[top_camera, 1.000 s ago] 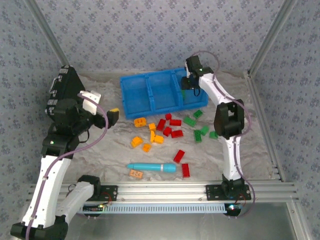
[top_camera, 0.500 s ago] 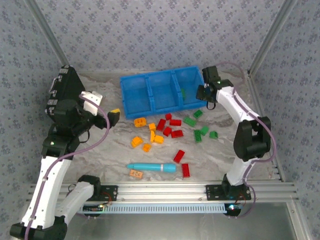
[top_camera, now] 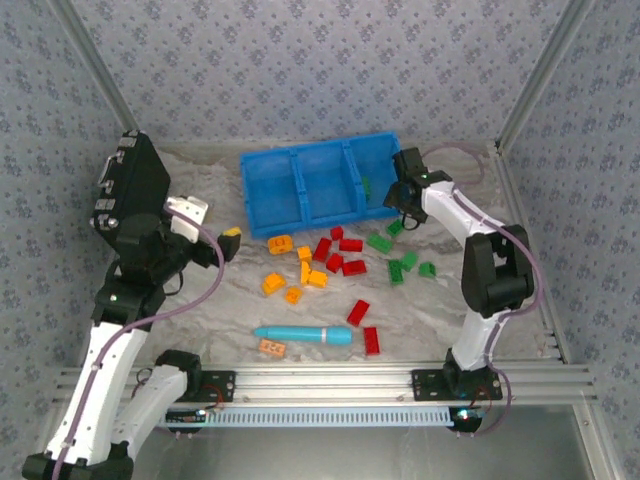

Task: Sort the legos into containers by color
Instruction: Pick up the lego from the middle-right of the table.

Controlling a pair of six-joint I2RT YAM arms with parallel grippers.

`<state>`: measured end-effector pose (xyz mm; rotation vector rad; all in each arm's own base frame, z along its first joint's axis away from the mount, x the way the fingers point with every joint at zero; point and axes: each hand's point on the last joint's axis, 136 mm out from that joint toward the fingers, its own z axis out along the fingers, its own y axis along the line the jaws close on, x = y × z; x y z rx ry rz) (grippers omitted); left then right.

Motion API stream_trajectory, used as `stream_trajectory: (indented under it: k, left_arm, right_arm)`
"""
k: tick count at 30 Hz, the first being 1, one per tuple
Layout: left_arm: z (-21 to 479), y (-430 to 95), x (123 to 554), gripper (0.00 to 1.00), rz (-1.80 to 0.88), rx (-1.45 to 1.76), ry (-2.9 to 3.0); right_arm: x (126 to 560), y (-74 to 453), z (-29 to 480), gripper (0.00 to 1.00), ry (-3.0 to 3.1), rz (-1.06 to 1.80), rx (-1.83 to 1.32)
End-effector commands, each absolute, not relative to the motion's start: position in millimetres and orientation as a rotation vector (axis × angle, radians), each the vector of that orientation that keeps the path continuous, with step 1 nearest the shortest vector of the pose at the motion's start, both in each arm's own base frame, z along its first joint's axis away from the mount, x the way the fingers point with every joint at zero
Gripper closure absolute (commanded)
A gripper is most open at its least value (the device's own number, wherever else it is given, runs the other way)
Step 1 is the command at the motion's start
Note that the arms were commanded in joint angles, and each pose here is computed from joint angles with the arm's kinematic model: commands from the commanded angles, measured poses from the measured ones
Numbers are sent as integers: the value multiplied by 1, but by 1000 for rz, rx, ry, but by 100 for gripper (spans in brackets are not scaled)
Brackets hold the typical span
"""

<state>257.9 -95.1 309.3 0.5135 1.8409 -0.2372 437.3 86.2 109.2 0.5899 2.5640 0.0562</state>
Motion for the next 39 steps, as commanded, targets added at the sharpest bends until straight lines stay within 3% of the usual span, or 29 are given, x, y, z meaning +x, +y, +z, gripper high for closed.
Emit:
stream_trajectory:
  k: [1, 24, 32, 39]
  left_arm:
    - [323, -92, 256, 0, -203, 502, 1768]
    - [321, -91, 258, 0, -188, 512, 1780]
    - [317, -93, 261, 0, -194, 513, 1792]
    - [317, -94, 266, 0, -214, 497, 1824]
  right_arm:
    - [433, 83, 89, 30, 2561, 26, 679]
    - [413, 92, 22, 33, 2687, -64, 670]
    - [407, 87, 11, 55, 2708, -103, 655]
    - [410, 89, 29, 72, 2743, -132, 450]
